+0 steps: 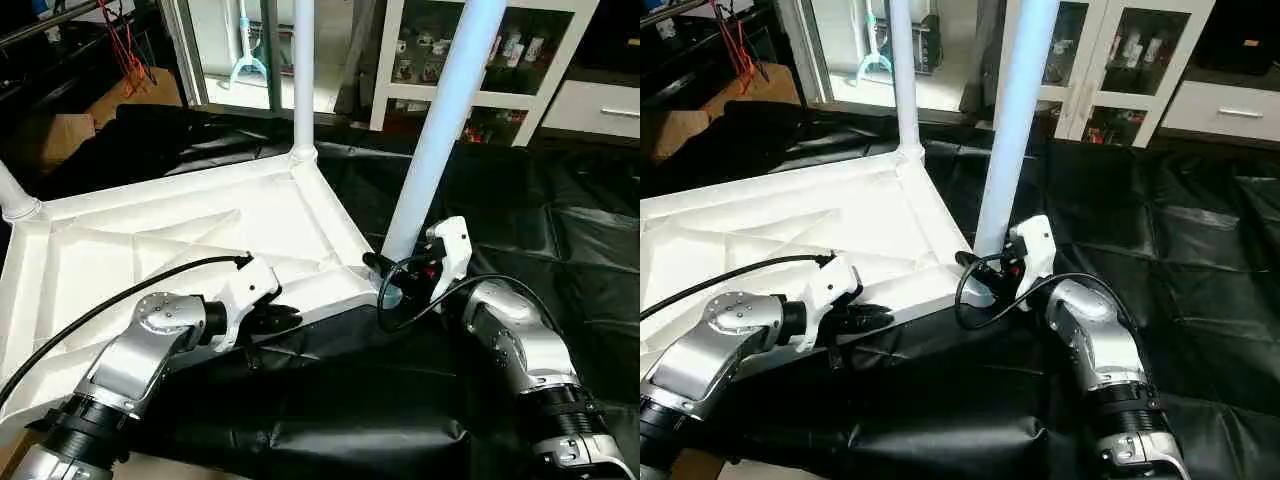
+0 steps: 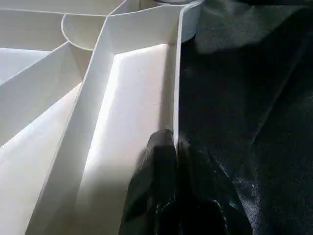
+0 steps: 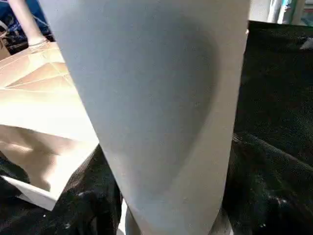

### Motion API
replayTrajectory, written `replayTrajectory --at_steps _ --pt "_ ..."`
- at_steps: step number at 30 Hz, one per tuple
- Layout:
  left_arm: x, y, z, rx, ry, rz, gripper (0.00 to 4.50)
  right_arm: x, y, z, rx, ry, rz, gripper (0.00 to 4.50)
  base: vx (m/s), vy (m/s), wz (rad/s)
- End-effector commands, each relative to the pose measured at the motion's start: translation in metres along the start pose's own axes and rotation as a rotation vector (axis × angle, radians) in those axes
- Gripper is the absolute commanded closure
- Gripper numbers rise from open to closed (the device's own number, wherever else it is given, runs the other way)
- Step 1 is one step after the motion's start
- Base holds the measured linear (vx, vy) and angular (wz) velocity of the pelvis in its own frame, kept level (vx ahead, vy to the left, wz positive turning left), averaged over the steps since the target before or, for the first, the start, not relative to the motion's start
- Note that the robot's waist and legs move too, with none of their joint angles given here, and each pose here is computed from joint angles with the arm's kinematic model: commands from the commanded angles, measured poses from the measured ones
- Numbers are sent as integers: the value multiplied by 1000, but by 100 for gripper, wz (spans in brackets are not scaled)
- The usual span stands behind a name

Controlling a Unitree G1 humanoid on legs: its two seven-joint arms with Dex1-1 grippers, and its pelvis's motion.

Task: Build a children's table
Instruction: Rotate leg to tighten

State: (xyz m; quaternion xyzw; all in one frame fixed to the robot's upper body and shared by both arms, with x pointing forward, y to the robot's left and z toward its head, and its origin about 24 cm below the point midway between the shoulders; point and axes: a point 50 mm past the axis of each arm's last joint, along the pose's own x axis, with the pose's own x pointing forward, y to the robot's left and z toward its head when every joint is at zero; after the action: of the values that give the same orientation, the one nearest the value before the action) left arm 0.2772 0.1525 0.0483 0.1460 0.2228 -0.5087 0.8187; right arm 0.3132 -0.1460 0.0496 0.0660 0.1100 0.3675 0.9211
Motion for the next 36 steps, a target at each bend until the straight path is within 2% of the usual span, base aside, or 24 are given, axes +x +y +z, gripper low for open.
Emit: replayTrajectory --at_steps 1,8,9,10,12,21,22,23,24,25,27,29,30,33,34,36 --pt "2 -3 -25 -75 107 29 450 -2 2 -27 110 88 -14 227 0 0 0" --pt "2 -3 -25 -75 107 29 450 -2 2 -27 110 88 -14 228 0 0 0" --pt "36 -5 -6 -191 49 152 450 16 -1 -37 188 77 -314 228 0 0 0" --pt "53 -9 5 -256 15 204 450 23 0 -43 252 73 -460 228 0 0 0" --pt "68 -13 15 -312 -12 240 450 29 2 -49 315 76 -572 229 0 0 0" --pt "69 -14 17 -310 -17 230 450 28 1 -49 319 75 -581 230 0 0 0" --pt "65 -18 21 -245 -45 161 450 33 8 -38 265 34 -454 230 0 0 0" --pt "65 -19 22 -238 -47 154 450 34 8 -37 259 31 -441 230 0 0 0" --pt "61 -20 22 -201 -58 123 450 34 12 -31 231 3 -348 195 0 0 0" --pt "48 -20 17 -115 -63 64 450 25 11 -21 177 -16 -218 174 0 0 0" --pt "39 -20 13 -63 -64 24 450 17 8 -18 147 -13 -173 160 0 0 0" --pt "9 -23 -4 -6 -13 -121 450 -12 -6 -10 28 31 -16 151 0 0 0" --pt "0 -24 -8 -3 2 -154 450 -22 -10 -8 3 51 35 127 0 0 0" --pt "-19 -22 -15 -22 23 -190 450 -47 -22 -7 -92 139 125 115 0 0 0" --pt "-23 -21 -18 -30 33 -191 450 -52 -26 -5 -108 147 121 115 0 0 0" --pt "-28 -18 -22 -29 58 -178 450 -56 -30 2 -68 93 113 115 0 0 0"
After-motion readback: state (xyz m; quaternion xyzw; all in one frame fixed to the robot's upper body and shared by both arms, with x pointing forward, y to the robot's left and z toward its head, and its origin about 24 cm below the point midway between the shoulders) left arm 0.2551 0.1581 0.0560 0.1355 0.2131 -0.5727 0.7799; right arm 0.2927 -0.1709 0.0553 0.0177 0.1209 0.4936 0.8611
